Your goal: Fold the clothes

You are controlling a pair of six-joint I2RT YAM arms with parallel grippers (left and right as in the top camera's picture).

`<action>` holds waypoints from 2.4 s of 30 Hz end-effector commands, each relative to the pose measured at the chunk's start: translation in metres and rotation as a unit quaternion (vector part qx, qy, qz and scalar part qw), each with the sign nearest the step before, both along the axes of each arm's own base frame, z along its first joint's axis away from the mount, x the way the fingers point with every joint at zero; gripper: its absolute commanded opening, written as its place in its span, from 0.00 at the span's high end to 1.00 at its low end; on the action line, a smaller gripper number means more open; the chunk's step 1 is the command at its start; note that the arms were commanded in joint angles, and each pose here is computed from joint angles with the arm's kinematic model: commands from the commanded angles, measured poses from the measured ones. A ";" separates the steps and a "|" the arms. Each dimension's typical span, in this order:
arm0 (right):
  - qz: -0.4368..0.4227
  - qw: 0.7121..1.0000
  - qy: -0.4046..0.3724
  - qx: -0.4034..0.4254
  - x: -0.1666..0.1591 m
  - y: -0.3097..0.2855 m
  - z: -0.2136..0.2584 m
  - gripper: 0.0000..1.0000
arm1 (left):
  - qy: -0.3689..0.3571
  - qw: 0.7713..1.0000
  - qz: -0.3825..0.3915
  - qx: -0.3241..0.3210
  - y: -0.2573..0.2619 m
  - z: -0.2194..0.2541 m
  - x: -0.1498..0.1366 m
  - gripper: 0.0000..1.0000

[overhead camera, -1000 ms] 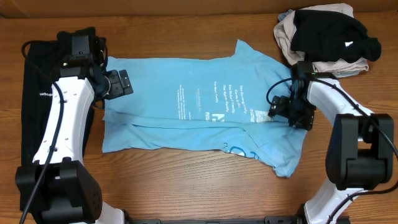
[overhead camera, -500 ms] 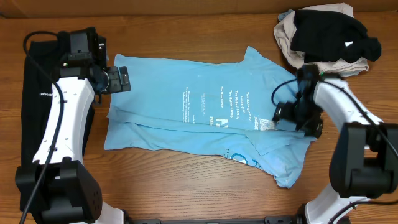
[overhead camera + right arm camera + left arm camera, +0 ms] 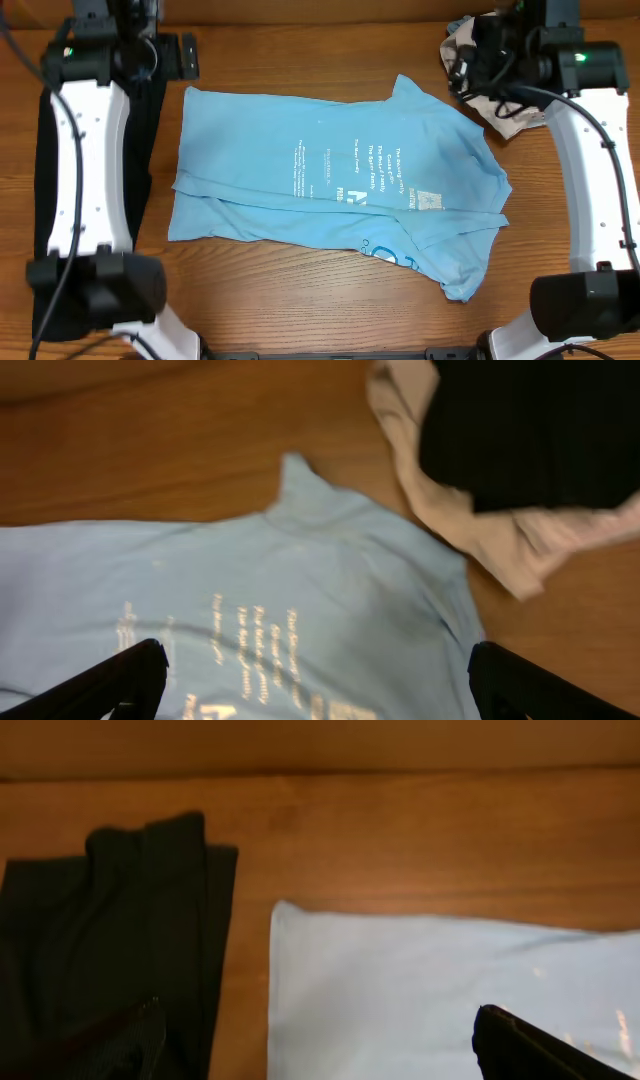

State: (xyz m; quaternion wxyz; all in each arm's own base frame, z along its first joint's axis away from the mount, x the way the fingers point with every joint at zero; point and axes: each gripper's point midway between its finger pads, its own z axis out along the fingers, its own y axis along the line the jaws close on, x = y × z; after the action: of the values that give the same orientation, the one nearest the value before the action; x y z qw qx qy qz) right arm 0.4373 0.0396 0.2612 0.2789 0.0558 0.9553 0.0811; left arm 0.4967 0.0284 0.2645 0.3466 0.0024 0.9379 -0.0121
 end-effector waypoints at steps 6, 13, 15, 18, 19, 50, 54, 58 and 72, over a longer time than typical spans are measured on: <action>0.067 0.997 -0.024 -0.004 0.009 0.041 0.004 0.00 | 0.079 0.997 -0.022 0.012 0.003 -0.125 0.052 0.00; 0.067 0.998 -0.021 -0.005 0.008 0.041 0.002 0.00 | 0.103 0.994 -0.040 0.022 0.005 -0.178 0.066 0.02; 0.067 0.998 -0.019 -0.005 0.008 0.041 0.001 0.01 | 0.104 0.994 -0.039 0.022 0.007 -0.190 0.070 0.02; 0.066 0.998 -0.012 -0.006 0.007 0.040 -0.005 0.01 | 0.111 0.993 -0.037 0.013 0.006 -0.205 0.073 0.03; 0.067 0.998 -0.009 -0.007 0.008 0.040 -0.007 0.01 | 0.115 0.993 -0.029 0.011 0.007 -0.212 0.073 0.05; 0.067 0.998 -0.010 -0.007 0.018 0.042 -0.020 0.09 | 0.152 0.985 0.073 -0.023 0.017 -0.279 0.074 0.85; 0.072 0.997 -0.029 -0.014 0.029 0.042 -0.019 0.16 | 0.161 0.984 0.076 -0.023 0.019 -0.277 0.069 0.96; 0.076 0.996 -0.044 -0.018 0.050 0.044 -0.031 0.19 | 0.183 0.980 0.079 -0.024 0.022 -0.271 0.059 0.96; 0.035 0.996 -0.009 -0.086 0.123 0.017 -0.165 0.18 | 0.256 0.963 0.085 -0.028 0.020 -0.247 0.026 0.96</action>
State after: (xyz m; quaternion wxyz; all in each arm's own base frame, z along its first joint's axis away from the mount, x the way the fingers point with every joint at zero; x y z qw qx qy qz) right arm 0.5521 0.0737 0.1171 0.2919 -0.0122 0.9557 0.0348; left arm 0.5218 0.0419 0.0184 0.0976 -0.0803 0.9919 -0.0105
